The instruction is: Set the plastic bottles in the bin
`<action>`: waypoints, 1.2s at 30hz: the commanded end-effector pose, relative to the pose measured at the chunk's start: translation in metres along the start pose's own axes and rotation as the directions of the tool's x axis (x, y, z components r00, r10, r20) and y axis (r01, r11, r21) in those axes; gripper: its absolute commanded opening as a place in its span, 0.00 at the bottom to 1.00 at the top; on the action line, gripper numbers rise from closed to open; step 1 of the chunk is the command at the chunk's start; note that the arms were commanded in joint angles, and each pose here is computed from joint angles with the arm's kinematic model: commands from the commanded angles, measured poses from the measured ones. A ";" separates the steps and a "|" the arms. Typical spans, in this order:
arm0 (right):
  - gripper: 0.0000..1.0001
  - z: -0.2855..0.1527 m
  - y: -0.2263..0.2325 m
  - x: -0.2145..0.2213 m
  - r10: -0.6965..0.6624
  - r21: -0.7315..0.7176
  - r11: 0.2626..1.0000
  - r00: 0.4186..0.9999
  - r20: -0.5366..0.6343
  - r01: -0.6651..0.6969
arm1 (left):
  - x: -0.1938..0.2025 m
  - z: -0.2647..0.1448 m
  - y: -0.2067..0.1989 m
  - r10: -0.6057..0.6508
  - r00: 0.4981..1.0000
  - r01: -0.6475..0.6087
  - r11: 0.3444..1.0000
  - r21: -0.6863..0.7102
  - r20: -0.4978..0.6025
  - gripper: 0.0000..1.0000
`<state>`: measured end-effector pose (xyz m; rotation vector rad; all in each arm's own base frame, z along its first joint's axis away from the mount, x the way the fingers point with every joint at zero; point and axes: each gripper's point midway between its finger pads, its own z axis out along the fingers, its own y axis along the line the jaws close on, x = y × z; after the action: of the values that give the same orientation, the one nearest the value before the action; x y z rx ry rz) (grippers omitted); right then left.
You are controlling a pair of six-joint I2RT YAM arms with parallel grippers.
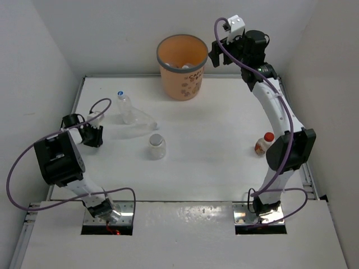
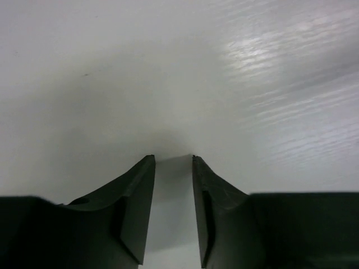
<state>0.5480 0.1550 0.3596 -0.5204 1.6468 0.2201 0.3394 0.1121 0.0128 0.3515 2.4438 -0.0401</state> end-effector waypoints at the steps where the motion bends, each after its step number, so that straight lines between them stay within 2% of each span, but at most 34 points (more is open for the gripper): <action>1: 0.81 -0.023 0.001 -0.027 -0.010 -0.015 1.000 0.998 0.062 0.011 | 0.004 -0.003 -0.005 0.034 0.999 -0.036 0.995 0.097 0.021 0.38; 3: 0.81 -0.028 0.001 -0.024 -0.008 -0.014 1.000 0.999 0.054 0.008 | -0.003 -0.020 0.000 0.148 0.987 -0.155 0.982 0.107 0.070 0.38; 5: 0.81 -0.035 0.005 -0.024 -0.007 -0.025 1.000 0.999 0.051 0.008 | 0.006 -0.036 -0.019 0.183 0.979 -0.198 0.961 0.192 0.094 0.40; 6: 0.82 -0.036 0.006 -0.019 0.000 -0.028 1.000 0.999 0.038 0.001 | 0.007 -0.054 -0.024 0.250 0.959 -0.275 0.937 0.213 0.135 0.42; 7: 0.82 -0.044 0.008 -0.026 0.000 -0.032 0.999 0.999 0.051 0.001 | 0.005 -0.063 -0.026 0.274 0.949 -0.303 0.929 0.212 0.157 0.46; 8: 0.84 -0.046 0.008 -0.016 0.012 -0.031 0.999 0.999 0.030 -0.011 | 0.003 -0.079 -0.031 0.288 0.937 -0.327 0.922 0.207 0.198 0.59; 11: 0.84 -0.051 0.018 -0.002 0.033 -0.054 0.998 0.999 -0.012 -0.034 | -0.015 -0.100 -0.037 0.276 0.922 -0.334 0.921 0.200 0.271 0.74; 12: 0.84 -0.052 0.022 0.000 0.038 -0.069 0.997 0.999 -0.018 -0.039 | -0.030 -0.110 -0.038 0.268 0.913 -0.336 0.921 0.195 0.307 0.81; 13: 0.83 -0.053 0.030 0.007 0.043 -0.104 0.993 0.998 -0.040 -0.047 | -0.045 -0.119 -0.046 0.256 0.899 -0.342 0.917 0.206 0.356 0.83; 15: 0.81 -0.053 0.044 0.025 0.058 -0.158 0.985 0.991 -0.117 -0.076 | -0.074 -0.132 -0.049 0.227 0.891 -0.326 0.922 0.209 0.392 0.85; 17: 0.80 -0.055 0.066 0.061 0.079 -0.214 0.967 0.957 -0.279 -0.142 | -0.095 -0.143 -0.061 0.210 0.867 -0.341 0.910 0.233 0.451 0.92; 18: 0.80 -0.057 0.077 0.059 0.072 -0.258 0.954 0.952 -0.297 -0.152 | -0.102 -0.147 -0.060 0.197 0.864 -0.334 0.913 0.236 0.463 0.96; 19: 0.80 -0.071 0.095 0.076 0.044 -0.306 0.935 0.917 -0.397 -0.178 | -0.116 -0.156 -0.065 0.183 0.853 -0.334 0.911 0.242 0.488 0.98; 21: 0.80 -0.072 0.123 0.097 -0.021 -0.406 0.895 0.891 -0.453 -0.185 | -0.125 -0.162 -0.067 0.160 0.852 -0.319 0.913 0.254 0.498 1.00; 22: 0.81 -0.092 0.143 0.120 -0.082 -0.454 0.866 0.837 -0.541 -0.209 | -0.132 -0.168 -0.067 0.131 0.853 -0.298 0.917 0.266 0.505 1.00; 23: 0.82 -0.095 0.153 0.133 -0.141 -0.497 0.845 0.817 -0.560 -0.195 | -0.133 -0.169 -0.069 0.113 0.855 -0.286 0.916 0.280 0.506 1.00; 25: 0.88 -0.113 0.184 0.165 -0.245 -0.563 0.797 0.737 -0.630 -0.217 | -0.138 -0.175 -0.070 0.096 0.856 -0.270 0.921 0.281 0.508 1.00; 28: 0.93 -0.126 0.207 0.202 -0.348 -0.600 0.775 0.657 -0.668 -0.200 | -0.142 -0.181 -0.071 0.087 0.850 -0.267 0.922 0.281 0.519 1.00; 36: 0.99 -0.123 0.244 0.263 -0.479 -0.657 0.743 0.583 -0.657 -0.130 | -0.145 -0.192 -0.073 0.074 0.846 -0.249 0.931 0.268 0.528 1.00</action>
<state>0.3005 0.2576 0.0920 -1.4796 2.4353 0.5348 0.3127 0.0351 0.2251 0.6041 1.9234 -0.4112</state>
